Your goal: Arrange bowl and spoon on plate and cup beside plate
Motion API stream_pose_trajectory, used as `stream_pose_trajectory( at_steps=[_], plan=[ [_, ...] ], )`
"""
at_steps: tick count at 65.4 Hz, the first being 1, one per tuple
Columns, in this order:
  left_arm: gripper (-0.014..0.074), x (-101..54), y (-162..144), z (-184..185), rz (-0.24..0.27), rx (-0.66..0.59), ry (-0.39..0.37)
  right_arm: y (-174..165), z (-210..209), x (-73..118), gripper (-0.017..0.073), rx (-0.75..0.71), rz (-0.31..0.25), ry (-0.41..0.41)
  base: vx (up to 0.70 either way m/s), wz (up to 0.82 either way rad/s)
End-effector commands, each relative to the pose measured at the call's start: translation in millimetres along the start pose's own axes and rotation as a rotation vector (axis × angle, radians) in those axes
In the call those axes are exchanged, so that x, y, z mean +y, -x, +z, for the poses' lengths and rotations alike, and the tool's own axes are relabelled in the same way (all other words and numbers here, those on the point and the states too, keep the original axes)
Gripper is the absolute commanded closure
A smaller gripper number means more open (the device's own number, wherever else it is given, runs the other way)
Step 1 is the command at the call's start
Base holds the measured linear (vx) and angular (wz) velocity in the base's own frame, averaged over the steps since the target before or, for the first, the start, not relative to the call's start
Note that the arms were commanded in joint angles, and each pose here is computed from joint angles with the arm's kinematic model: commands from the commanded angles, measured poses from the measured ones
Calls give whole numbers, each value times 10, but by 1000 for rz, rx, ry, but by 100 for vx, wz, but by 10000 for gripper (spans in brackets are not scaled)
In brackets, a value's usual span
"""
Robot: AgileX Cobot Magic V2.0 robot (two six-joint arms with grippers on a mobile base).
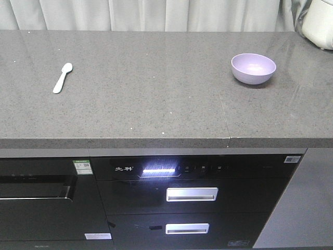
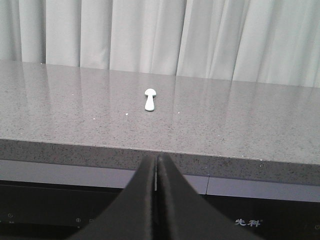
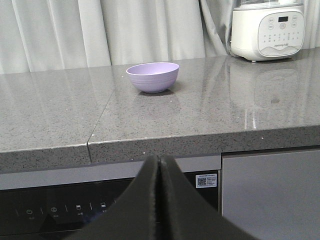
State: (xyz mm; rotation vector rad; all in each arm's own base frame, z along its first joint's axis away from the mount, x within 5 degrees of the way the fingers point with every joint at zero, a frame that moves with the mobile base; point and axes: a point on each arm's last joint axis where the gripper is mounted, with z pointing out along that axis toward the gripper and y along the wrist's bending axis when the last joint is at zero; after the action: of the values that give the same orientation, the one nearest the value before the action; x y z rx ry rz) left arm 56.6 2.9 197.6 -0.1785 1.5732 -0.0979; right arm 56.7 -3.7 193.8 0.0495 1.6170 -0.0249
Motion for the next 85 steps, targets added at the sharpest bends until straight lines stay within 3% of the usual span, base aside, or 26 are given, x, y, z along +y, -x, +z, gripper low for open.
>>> stream_pose_trajectory(
  at_steps=[1, 85],
  plan=[
    [599, 4, -34, 14, -8, -37, -9, 19, -2, 16, 565, -69, -15, 18, 4, 0],
    [599, 4, -34, 14, -8, -37, -9, 19, -2, 16, 565, -69, -15, 18, 4, 0]
  ],
)
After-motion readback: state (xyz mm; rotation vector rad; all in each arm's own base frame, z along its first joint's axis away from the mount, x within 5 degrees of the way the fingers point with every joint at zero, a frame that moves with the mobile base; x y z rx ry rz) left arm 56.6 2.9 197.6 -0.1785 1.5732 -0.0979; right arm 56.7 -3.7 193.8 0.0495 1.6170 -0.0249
